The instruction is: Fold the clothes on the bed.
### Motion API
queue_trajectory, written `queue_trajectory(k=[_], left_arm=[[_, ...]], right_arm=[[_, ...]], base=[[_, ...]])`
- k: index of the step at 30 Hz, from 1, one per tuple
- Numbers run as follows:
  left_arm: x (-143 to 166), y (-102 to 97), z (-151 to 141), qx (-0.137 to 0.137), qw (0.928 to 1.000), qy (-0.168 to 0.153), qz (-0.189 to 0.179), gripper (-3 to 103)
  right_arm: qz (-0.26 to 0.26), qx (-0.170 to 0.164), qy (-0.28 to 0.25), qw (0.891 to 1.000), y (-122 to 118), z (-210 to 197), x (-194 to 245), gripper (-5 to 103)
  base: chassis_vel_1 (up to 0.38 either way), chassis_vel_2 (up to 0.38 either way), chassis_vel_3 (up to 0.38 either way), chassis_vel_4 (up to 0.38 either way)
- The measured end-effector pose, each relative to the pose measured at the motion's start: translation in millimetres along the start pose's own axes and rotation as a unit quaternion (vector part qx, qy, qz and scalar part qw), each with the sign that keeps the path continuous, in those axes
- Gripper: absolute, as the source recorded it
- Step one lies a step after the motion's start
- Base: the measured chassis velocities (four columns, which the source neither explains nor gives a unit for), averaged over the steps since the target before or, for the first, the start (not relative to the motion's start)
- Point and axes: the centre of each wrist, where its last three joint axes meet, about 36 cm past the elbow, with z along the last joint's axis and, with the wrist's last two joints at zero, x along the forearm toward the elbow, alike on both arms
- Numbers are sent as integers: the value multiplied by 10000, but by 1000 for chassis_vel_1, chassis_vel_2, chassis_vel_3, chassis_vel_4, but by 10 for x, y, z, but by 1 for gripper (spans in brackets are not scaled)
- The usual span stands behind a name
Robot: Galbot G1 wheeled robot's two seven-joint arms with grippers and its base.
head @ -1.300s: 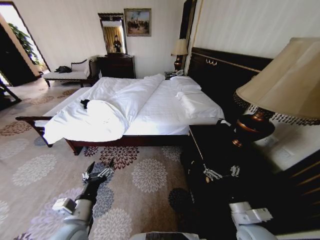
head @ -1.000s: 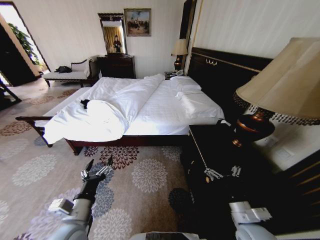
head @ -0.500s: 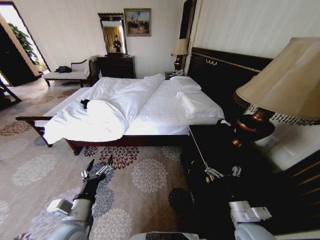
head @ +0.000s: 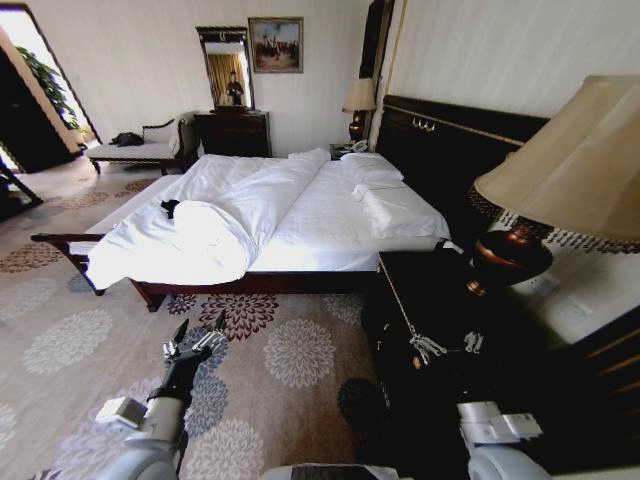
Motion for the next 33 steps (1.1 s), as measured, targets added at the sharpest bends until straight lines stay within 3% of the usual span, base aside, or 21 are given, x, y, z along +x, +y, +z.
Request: queue_trajectory(k=[33], left_arm=[[1, -10, 40, 67, 10000, 26, -38, 100]], right_arm=[[44, 7, -11, 10000, -28, 50, -34, 100]], base=[[-53, 57, 57, -55]])
